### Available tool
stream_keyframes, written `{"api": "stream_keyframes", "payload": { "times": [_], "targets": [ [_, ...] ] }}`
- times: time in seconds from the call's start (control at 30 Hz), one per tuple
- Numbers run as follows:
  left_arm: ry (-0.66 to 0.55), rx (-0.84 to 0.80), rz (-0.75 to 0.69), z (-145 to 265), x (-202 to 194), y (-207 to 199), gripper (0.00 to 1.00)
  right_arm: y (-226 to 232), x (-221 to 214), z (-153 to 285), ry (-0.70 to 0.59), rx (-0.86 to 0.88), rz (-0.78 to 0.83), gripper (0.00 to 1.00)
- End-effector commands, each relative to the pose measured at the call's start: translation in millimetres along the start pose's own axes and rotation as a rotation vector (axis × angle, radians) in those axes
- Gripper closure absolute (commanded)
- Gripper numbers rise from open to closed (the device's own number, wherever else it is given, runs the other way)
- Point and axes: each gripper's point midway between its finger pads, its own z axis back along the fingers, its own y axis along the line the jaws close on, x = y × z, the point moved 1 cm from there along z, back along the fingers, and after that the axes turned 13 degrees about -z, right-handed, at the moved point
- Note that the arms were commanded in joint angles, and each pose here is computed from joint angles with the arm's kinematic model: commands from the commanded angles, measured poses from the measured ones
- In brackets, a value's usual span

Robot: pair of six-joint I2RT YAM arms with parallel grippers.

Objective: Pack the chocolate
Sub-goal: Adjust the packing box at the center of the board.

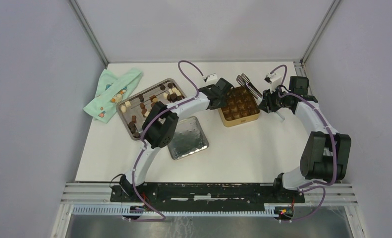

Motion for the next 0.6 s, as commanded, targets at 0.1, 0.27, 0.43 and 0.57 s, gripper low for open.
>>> {"api": "stream_keyframes", "payload": {
  "times": [0.1, 0.27, 0.43, 0.57],
  "targets": [
    [-0.044, 0.057, 0.017, 0, 13, 8, 0.78, 9, 19, 7, -0.064, 0.026, 0.058, 0.61],
    [-0.078, 0.081, -0.023, 12, 20, 14, 0.96, 10, 19, 7, -0.066, 0.028, 0.061, 0.61],
    [-0.179, 0.125, -0.071, 38, 35, 26, 0.98, 12, 22, 10, -0.076, 0.032, 0.071, 0.61],
    [-0.303, 0.147, -0.119, 68, 48, 31, 0.98, 15, 28, 16, -0.101, 0.025, 0.084, 0.61]
  ]
}}
